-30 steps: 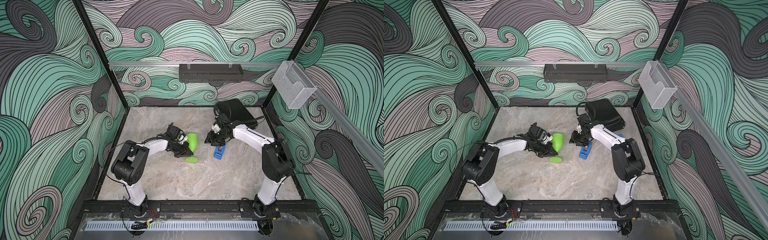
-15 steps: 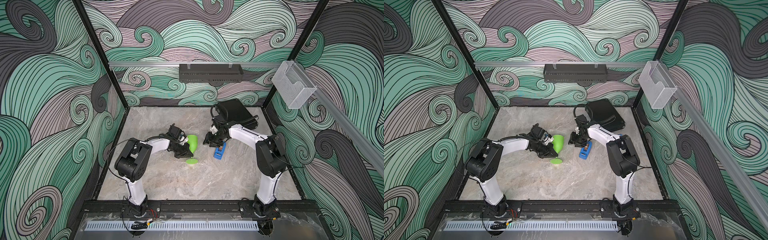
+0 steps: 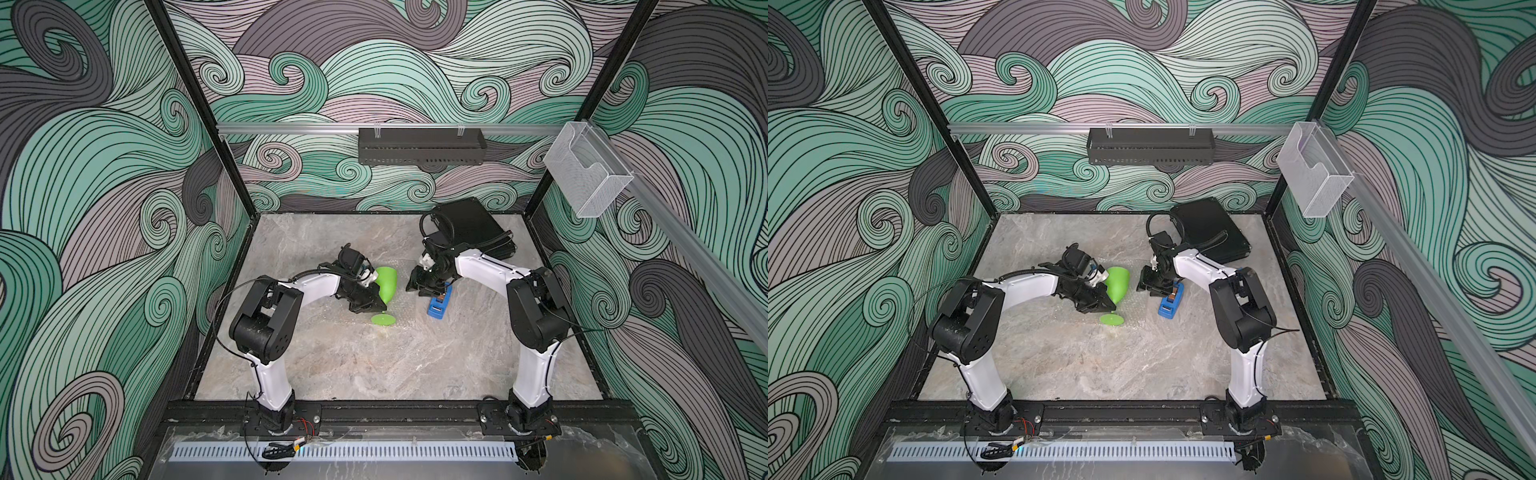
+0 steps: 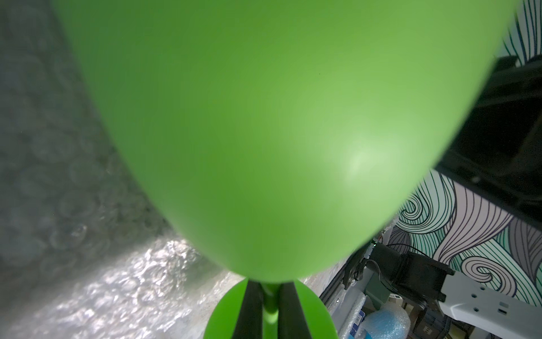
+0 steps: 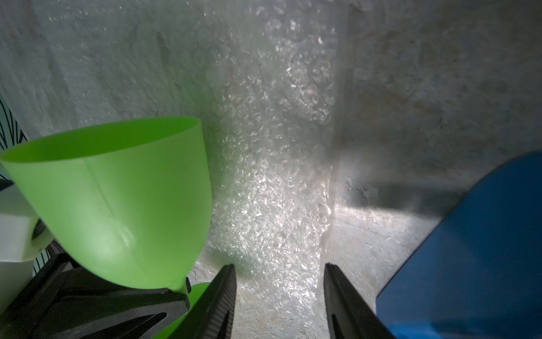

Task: Wrap wine glasses in bubble wrap
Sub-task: Place the wine glass on the bubble wrap, then wrap the wine glass in bubble wrap.

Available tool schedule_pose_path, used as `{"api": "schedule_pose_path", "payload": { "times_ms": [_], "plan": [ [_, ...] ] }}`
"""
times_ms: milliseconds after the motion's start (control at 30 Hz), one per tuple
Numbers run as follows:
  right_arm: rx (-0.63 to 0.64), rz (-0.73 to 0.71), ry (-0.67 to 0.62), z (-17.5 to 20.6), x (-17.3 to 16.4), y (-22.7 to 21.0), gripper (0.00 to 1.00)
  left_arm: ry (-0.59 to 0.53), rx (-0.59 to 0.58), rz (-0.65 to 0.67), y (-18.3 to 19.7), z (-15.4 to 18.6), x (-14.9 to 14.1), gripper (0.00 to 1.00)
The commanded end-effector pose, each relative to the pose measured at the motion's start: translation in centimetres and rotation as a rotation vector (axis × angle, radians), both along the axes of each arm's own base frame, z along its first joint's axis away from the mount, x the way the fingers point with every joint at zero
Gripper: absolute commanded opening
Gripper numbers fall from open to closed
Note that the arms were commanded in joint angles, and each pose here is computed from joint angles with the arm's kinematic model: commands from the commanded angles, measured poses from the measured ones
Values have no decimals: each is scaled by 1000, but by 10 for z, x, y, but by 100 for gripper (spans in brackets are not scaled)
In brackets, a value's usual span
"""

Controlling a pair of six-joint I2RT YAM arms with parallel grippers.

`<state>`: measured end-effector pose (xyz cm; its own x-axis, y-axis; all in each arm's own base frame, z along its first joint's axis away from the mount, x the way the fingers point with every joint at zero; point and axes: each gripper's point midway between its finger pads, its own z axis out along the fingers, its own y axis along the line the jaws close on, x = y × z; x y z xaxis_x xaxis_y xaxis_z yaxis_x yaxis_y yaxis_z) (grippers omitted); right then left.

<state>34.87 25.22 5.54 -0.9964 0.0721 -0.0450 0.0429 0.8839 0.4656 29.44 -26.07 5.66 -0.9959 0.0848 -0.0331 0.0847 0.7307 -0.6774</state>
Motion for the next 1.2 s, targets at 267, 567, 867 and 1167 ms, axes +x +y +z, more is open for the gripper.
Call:
{"api": "schedule_pose_path", "payload": {
  "times_ms": [267, 567, 867, 1167],
  "plan": [
    [-33, -1, 18, -13, -1, -1, 53, 21, 65, -18, 4, -16, 6, 0],
    [-45, -4, 26, -17, -2, -2, 53, 12, 76, -4, 7, -10, 7, 31],
    [-59, -5, 37, -29, 3, 0, 55, -74, 38, 20, 12, 33, 21, 57],
    [-34, 2, 44, -44, 7, 6, 55, -58, 56, 72, 26, 28, 51, 64]
  ]
}}
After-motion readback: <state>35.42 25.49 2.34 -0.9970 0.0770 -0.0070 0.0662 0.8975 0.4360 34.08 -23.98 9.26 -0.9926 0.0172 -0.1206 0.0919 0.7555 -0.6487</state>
